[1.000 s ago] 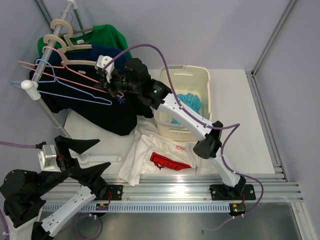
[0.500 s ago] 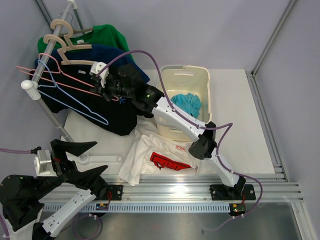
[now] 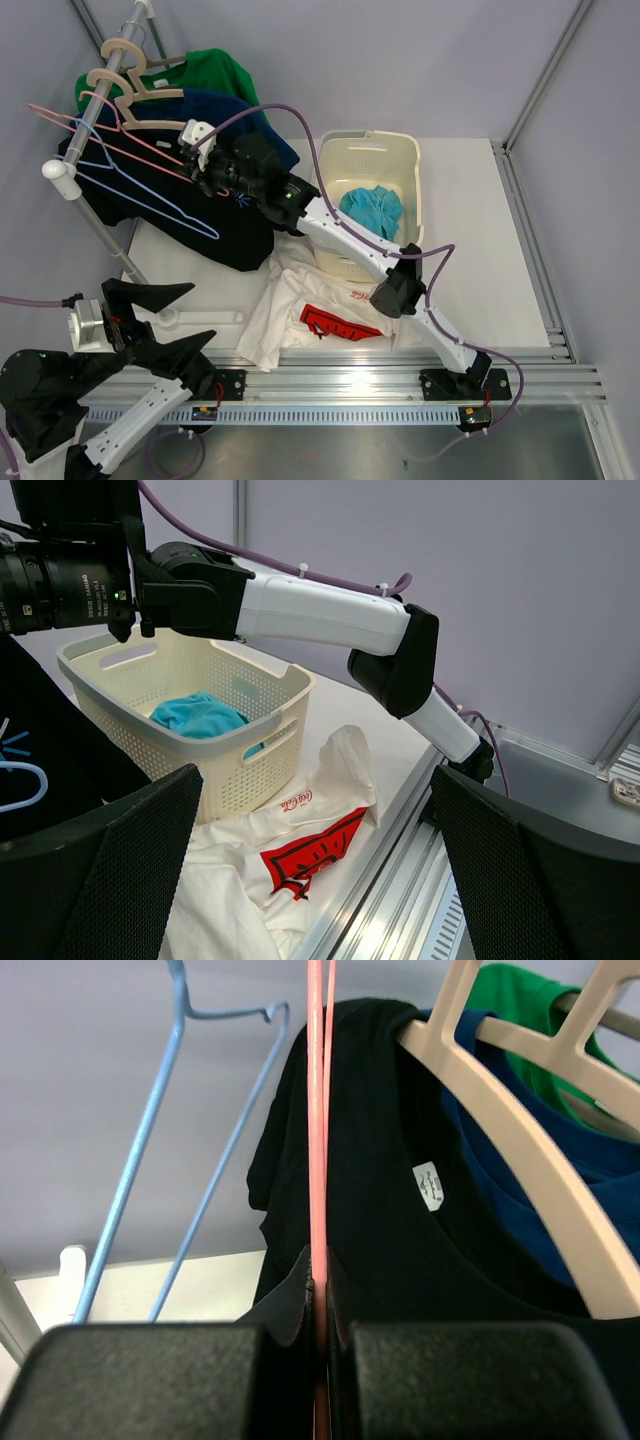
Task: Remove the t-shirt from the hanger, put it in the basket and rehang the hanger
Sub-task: Place the hanger at the clothesline.
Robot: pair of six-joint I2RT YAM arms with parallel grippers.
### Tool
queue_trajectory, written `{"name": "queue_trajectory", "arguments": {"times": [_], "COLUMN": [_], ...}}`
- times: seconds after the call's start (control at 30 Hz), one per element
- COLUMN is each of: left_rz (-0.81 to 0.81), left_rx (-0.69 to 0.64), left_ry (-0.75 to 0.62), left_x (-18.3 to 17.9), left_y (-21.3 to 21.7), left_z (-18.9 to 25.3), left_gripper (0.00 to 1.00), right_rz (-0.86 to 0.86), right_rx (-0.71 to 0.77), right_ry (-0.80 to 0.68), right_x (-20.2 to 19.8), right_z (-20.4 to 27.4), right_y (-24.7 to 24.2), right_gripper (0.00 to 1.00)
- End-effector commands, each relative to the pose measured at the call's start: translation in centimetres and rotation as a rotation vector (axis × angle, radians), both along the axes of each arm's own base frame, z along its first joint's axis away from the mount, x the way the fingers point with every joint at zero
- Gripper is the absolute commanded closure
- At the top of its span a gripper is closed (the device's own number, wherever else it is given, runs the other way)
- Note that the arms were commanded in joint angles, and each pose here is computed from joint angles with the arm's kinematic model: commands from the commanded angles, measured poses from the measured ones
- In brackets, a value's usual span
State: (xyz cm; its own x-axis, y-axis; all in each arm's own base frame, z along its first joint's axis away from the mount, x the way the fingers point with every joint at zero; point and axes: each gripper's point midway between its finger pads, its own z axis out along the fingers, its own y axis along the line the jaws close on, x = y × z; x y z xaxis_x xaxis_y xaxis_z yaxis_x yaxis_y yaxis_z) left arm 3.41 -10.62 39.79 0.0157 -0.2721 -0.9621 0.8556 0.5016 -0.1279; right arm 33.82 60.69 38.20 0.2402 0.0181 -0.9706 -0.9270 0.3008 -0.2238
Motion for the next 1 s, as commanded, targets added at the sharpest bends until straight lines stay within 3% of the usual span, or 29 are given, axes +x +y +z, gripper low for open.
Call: {"name": "queue_trajectory", "arguments": {"times": [0.0,0.53,0.63,0.77,0.9,0.97], "left_rz": [-0.03,-0.028,-0.026,-0.021,-0.007,0.044], "left_rx": [-0.006,-0.008,-0.007,-0.022,-0.029,-0.021], "left_ry": [-0.029,-0.051,-0.052,-0.061,-0.067,-0.055], "left_x": [-0.6,-0.9,-0.8,-1.2,-1.2,-0.3], "left_y": [-0.2,0.1,0.1,0.5,0.9,1.3], "left_z": [0.3,0.1,0.0,0.4,0.7,0.7], "left_gripper": [0.01,0.01,0.01,0.01,0.01,0.01], "right_rz": [-0.026,0.017,0.03,0.003,-0.017,-0.045], "right_rx": [0.081,0.012,0.015,0.042,0.052,0.069], "right_ry": [-0.033,0.017,0.024,0.023,0.034,0.035], "right_x": [0.2,-0.2,-0.6,-0.4,-0.6,-0.9], "right_z": [1.9,-1.1,-0.9,0.6,1.7,3.8], "right_y": [0.4,1.0,1.1,0.3,-0.4,-1.9], "right_gripper": [1.0,0.98,0.81,0.67,0.6,0.33]}}
